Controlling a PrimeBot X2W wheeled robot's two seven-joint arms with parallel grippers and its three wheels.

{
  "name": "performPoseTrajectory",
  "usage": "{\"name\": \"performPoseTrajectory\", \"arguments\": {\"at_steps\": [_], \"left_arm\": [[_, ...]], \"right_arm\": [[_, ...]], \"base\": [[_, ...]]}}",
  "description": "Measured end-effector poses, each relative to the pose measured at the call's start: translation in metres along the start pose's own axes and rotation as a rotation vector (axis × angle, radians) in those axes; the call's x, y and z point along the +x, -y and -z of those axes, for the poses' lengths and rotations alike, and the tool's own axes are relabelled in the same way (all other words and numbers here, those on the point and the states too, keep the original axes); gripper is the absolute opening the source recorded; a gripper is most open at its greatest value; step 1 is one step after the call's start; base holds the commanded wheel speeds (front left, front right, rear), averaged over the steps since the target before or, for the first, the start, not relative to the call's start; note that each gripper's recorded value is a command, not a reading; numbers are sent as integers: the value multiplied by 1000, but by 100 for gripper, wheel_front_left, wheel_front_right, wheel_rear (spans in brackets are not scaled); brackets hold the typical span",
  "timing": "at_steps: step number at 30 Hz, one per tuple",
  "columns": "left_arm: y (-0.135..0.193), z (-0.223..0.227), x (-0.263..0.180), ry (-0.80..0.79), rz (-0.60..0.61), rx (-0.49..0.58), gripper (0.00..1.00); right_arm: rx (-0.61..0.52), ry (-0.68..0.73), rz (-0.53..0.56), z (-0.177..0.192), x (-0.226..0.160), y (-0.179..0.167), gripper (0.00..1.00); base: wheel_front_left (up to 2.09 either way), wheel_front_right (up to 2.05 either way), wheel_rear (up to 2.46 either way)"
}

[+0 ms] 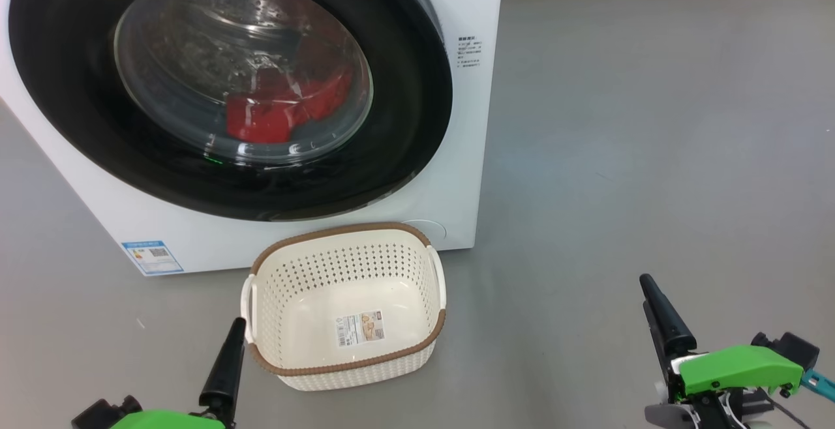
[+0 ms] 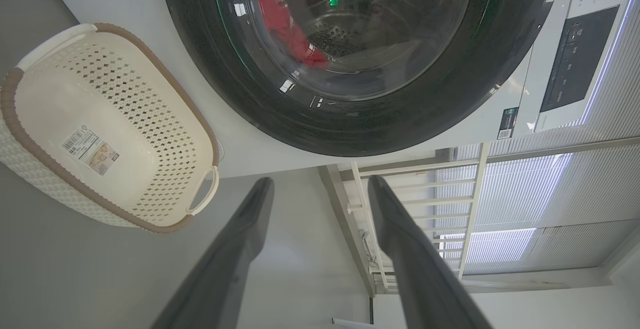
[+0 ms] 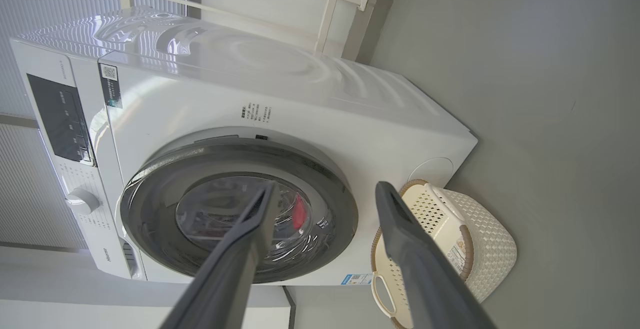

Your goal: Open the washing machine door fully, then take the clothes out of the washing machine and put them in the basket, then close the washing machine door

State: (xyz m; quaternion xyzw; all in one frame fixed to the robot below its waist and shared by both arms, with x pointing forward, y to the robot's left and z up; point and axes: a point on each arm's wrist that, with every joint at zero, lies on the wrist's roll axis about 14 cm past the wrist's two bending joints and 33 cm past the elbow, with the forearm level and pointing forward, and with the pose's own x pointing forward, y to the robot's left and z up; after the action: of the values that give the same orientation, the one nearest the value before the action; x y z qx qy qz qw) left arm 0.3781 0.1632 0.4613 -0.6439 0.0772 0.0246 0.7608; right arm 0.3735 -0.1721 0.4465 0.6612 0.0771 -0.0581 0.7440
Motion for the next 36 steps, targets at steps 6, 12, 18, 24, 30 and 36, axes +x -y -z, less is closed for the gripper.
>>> {"name": "performPoseTrajectory", "arguments": {"at_steps": [6, 12, 18, 24, 30, 36], "left_arm": [[1, 0, 1, 6, -4, 79, 100], [6, 1, 4, 10, 11, 158, 100], [12, 1, 5, 16, 28, 248, 100], [17, 1, 7, 27, 37, 340, 100], [21, 4, 11, 25, 45, 447, 100], [29, 7, 16, 29, 63, 539, 100]], "right_arm": [[-84, 0, -27, 0, 7, -11, 100], [-182, -7, -35, 4, 8, -14, 100], [-283, -5, -67, 6, 12, -25, 100], [-382, -6, -78, 9, 13, -27, 100], [-498, 2, -110, 9, 17, -38, 100], [-619, 17, -126, 6, 19, -43, 100]], "base": [[0, 0, 0], [0, 0, 0], [0, 0, 0], [0, 0, 0], [0, 0, 0], [0, 0, 0]]}}
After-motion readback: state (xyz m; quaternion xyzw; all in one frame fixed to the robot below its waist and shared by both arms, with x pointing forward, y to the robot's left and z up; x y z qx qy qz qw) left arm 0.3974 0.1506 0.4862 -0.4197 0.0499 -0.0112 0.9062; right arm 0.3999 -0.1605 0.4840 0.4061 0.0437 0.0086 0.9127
